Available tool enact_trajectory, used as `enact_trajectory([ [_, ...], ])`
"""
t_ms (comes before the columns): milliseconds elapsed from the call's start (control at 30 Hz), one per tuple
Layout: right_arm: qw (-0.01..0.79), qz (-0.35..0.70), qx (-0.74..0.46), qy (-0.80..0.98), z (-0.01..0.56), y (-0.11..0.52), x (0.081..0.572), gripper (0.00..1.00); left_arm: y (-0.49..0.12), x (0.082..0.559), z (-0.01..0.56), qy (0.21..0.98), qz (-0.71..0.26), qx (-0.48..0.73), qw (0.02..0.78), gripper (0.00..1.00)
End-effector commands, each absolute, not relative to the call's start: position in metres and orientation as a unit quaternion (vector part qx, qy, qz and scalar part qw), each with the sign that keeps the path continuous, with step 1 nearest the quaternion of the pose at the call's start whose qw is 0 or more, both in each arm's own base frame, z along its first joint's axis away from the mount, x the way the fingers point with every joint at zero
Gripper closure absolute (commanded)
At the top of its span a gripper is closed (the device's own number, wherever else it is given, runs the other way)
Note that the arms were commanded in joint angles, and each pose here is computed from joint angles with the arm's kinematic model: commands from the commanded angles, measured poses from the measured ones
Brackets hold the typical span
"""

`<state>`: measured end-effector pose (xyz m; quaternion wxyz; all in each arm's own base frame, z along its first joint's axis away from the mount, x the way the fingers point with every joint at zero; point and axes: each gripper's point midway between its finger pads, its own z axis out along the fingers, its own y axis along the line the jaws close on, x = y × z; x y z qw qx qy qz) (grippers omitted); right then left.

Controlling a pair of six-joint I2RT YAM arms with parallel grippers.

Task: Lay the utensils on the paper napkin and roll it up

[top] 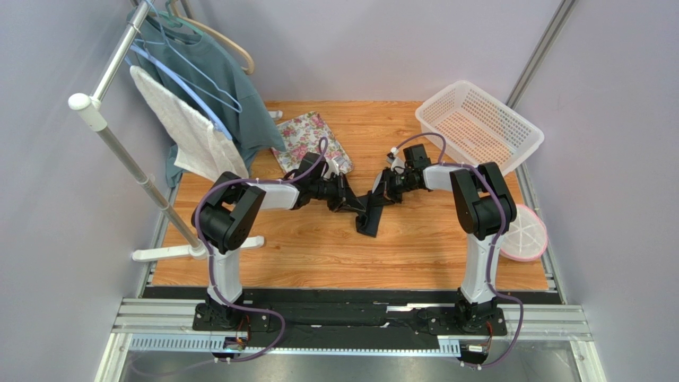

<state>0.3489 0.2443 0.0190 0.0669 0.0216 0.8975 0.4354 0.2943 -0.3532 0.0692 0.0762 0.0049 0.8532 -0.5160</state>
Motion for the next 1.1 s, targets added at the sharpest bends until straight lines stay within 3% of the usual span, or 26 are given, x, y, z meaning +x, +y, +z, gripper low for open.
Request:
enact_trajectory([
  [0, 0.064, 0.359, 0.032, 0.931, -0.021, 0.227, 0.342, 1.0, -0.363, 0.298, 0.097, 0.835, -0.544, 0.018, 0.084, 0.82],
  [233, 0.062, 0.357, 0.032, 0.931, -0.023, 0.227, 0.34, 1.0, -0.352, 0.297, 0.098, 0.847, -0.525, 0.019, 0.085, 0.56],
  [833, 0.067, 0.36, 0.028, 0.93, -0.017, 0.23, 0.343, 1.0, -0.331, 0.31, 0.097, 0.857, -0.507, 0.008, 0.094, 0.56],
  [933, 0.067, 0.36, 0.027, 0.93, -0.016, 0.231, 0.343, 1.0, -0.33, 0.312, 0.093, 0.858, -0.505, 0.006, 0.094, 0.63],
  [967, 0.067, 0.358, 0.028, 0.931, -0.017, 0.23, 0.344, 1.0, -0.329, 0.313, 0.094, 0.857, -0.506, 0.005, 0.095, 0.74],
  [1067, 0.068, 0.358, 0.027, 0.931, -0.017, 0.231, 0.344, 1.0, -0.329, 0.317, 0.102, 0.851, -0.515, 0.009, 0.105, 0.92],
])
